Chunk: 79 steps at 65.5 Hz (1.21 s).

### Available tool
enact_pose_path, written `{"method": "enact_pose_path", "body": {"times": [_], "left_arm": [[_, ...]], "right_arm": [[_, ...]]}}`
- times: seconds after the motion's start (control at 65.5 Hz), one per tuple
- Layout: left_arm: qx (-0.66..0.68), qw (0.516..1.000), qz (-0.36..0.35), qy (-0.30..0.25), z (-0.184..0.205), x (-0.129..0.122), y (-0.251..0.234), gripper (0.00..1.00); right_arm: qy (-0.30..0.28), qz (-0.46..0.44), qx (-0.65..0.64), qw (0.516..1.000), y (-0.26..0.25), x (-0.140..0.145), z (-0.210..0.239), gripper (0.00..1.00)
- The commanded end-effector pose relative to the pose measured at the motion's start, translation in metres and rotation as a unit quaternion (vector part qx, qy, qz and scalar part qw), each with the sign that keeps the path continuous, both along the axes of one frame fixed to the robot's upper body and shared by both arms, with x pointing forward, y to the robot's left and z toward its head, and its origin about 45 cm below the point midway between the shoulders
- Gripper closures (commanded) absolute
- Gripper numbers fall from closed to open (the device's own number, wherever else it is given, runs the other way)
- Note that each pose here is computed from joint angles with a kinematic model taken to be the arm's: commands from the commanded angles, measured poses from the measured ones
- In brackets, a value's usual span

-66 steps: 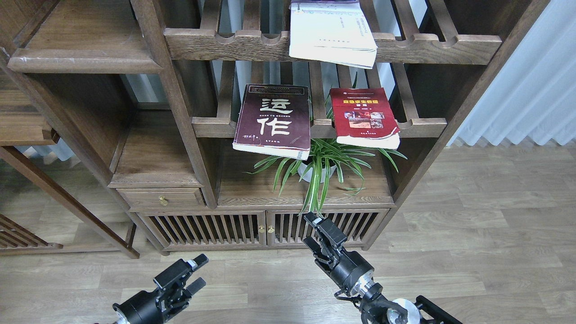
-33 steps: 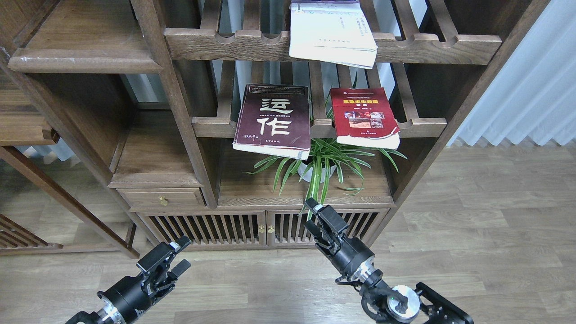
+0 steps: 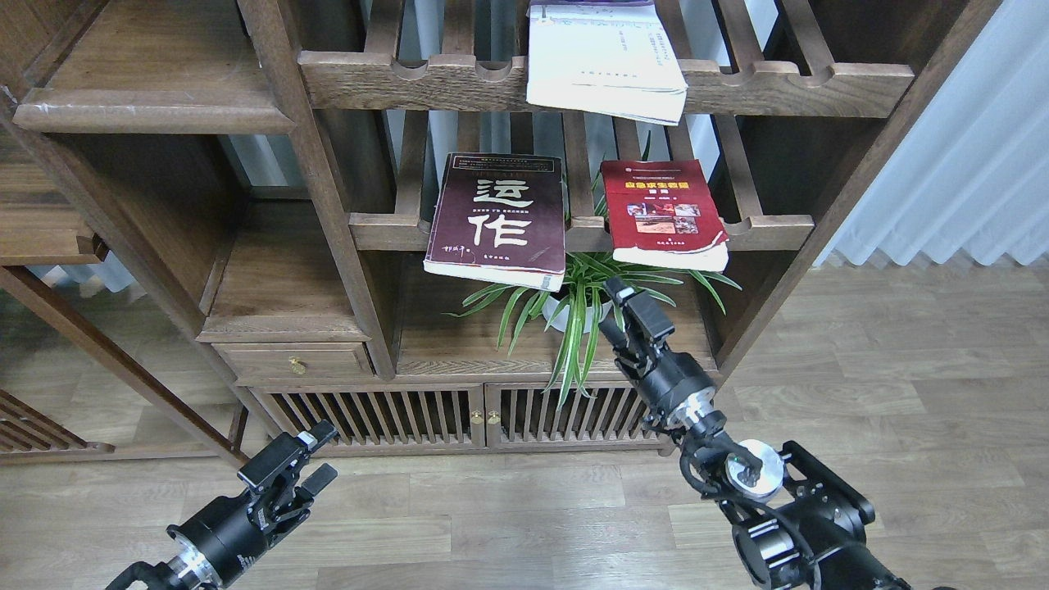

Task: Organize books on shelf
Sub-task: 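Reach the right gripper toward the red book on the middle shelf, then grasp the red book's lower edge with the right gripper and tilt it out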

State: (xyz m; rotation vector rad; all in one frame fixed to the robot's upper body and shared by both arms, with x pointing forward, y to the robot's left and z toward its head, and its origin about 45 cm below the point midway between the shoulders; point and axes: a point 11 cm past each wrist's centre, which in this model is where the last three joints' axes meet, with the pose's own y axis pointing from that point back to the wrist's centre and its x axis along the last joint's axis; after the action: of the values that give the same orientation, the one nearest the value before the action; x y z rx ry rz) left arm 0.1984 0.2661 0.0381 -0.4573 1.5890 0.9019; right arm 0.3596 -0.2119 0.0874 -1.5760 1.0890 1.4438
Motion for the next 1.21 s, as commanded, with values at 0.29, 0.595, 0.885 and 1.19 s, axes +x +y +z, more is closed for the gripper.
{"method": "enact_pose_path", "body": {"times": [0.29, 0.595, 0.885, 1.19], "left_arm": [[0.009, 1.000, 0.013, -0.002, 0.001, 0.004, 0.012, 0.00], [0.020, 1.000, 0.012, -0.003, 0.002, 0.006, 0.020, 0.00], [0.026, 1.000, 0.010, -0.007, 0.002, 0.014, 0.022, 0.00], [0.023, 1.000, 0.008, 0.001, -0.003, 0.011, 0.018, 0.00]], "right_arm": [[0.043, -0.084, -0.013, 0.995, -0.027, 0.023, 0.001, 0.23], [0.041, -0.088, -0.014, 0.995, -0.031, 0.022, -0.002, 0.58], [0.015, -0.099, -0.007, 0.995, -0.036, 0.026, 0.004, 0.87], [-0.008, -0.112, 0.016, 0.994, -0.041, 0.028, 0.014, 0.94]]}}
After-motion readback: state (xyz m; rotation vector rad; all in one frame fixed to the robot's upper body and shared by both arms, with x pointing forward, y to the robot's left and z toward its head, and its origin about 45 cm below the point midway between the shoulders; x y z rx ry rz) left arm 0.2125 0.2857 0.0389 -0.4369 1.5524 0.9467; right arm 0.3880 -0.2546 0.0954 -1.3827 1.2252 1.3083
